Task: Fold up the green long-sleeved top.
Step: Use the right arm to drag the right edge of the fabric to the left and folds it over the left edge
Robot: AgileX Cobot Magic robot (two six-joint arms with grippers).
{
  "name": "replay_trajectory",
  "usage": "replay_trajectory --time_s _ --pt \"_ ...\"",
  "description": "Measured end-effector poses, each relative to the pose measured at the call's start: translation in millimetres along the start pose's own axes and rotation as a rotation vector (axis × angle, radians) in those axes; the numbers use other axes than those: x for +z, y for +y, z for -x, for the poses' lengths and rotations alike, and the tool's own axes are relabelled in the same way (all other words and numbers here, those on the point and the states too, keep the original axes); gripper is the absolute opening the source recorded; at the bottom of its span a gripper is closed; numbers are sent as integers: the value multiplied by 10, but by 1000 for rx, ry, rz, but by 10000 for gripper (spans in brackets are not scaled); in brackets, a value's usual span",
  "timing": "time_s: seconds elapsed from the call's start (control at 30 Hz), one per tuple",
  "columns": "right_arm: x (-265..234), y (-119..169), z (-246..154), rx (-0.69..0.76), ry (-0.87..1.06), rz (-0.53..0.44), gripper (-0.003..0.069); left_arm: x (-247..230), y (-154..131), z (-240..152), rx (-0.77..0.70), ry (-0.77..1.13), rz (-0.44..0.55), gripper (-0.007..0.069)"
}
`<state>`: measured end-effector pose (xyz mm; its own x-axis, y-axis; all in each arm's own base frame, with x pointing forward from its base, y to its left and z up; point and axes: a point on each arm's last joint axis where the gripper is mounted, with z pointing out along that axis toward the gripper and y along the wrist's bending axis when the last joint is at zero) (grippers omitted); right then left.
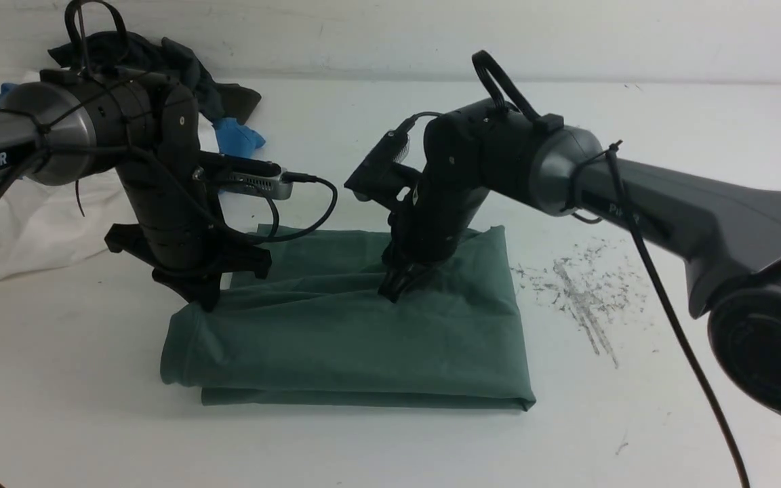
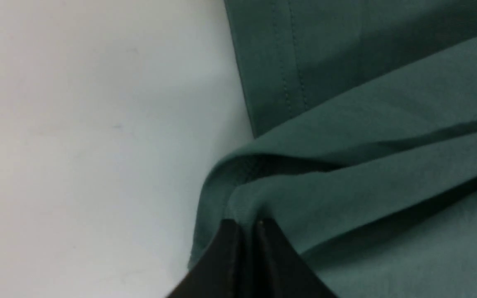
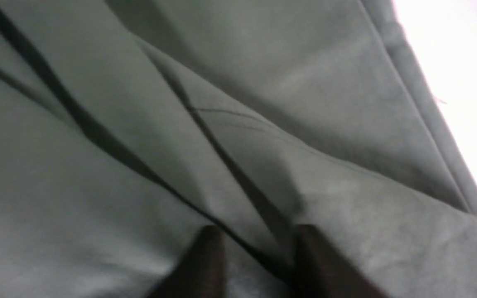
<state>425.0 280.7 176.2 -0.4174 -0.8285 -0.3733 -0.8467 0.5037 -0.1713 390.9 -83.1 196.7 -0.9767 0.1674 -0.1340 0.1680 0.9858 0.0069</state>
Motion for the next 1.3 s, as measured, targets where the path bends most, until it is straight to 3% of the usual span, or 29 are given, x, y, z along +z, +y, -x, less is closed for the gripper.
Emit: replay_trajectory --time_s 0.03,0.13,0.53,1.07,1.3 --pt "0 0 -1 3 2 0 67 -4 0 -1 0 0 0 16" --pt "0 0 -6 13 6 0 8 -63 1 -12 0 -6 0 16" --pt "-362 -81 35 48 1 -78 2 -515 -5 -76 -9 -108 -18 16" --pt "-411 -198 211 52 -193 -207 2 -538 8 1 -18 -199 -5 16" --pt "-285 -215 256 46 -258 -229 2 -369 83 57 -70 -190 75 33"
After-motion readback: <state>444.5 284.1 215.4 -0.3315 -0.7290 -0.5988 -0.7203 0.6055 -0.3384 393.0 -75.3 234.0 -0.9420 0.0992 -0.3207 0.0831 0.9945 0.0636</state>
